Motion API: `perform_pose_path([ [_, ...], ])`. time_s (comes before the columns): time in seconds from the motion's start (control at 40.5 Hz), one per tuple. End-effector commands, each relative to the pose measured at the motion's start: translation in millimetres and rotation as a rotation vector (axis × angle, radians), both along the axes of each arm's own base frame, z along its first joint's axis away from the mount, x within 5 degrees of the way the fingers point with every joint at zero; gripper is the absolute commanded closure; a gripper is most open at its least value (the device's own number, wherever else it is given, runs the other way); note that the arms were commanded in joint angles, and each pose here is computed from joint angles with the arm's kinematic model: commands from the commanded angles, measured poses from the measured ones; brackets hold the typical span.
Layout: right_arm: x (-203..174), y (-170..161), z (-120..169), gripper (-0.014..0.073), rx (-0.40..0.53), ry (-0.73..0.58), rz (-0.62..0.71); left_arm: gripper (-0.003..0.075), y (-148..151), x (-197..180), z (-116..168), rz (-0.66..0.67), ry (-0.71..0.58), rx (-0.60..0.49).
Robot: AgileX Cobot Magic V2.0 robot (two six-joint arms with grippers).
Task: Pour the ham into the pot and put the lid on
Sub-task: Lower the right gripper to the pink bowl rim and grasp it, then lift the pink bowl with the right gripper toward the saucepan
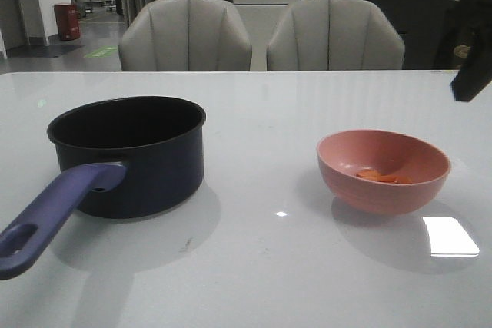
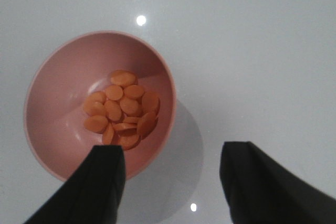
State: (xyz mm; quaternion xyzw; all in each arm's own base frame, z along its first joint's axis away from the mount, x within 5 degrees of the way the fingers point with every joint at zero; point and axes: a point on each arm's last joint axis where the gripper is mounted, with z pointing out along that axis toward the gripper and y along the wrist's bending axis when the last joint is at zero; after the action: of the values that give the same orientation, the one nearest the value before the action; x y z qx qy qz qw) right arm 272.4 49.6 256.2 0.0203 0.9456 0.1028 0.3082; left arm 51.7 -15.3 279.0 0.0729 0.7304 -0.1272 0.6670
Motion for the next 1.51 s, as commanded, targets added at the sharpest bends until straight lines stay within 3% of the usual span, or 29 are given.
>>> perform_pose_path([
  [0.0,30,8,0,0.0091,0.001,0.016,0.015,0.0085,0,-1,15,-0.011,-0.083,-0.035],
  [0.272,76,17,-44,0.0107,-0.008,0.154,0.02,0.0085,0,-1,15,-0.011,-0.081,-0.035],
  [0.395,86,18,-55,0.0216,-0.011,0.173,0.019,0.0085,0,-1,15,-0.011,-0.079,-0.034],
  [0.543,94,19,-58,0.0475,-0.01,0.169,0.016,0.0085,0,-1,15,-0.011,-0.079,-0.034],
  [0.642,98,20,-48,0.0453,-0.011,0.127,0.026,0.0085,0,-1,15,-0.011,-0.079,-0.034],
  [0.865,102,37,19,0.0459,-0.009,-0.107,0.103,0.0085,0,-1,15,-0.011,-0.079,-0.034],
  [0.988,93,69,70,0.0459,-0.02,-0.292,0.232,0.0085,0,-1,15,-0.011,-0.079,-0.034],
  [1.112,78,111,102,0.0459,-0.016,-0.501,0.356,0.0085,0,-1,15,-0.011,-0.079,-0.034],
  [1.309,65,168,110,0.0459,0.047,-0.723,0.444,0.0085,0,-1,15,-0.011,-0.079,-0.034],
  [1.482,67,204,100,0.0459,0.02,-0.92,0.515,0.0085,0,-1,15,-0.011,-0.079,-0.034],
])
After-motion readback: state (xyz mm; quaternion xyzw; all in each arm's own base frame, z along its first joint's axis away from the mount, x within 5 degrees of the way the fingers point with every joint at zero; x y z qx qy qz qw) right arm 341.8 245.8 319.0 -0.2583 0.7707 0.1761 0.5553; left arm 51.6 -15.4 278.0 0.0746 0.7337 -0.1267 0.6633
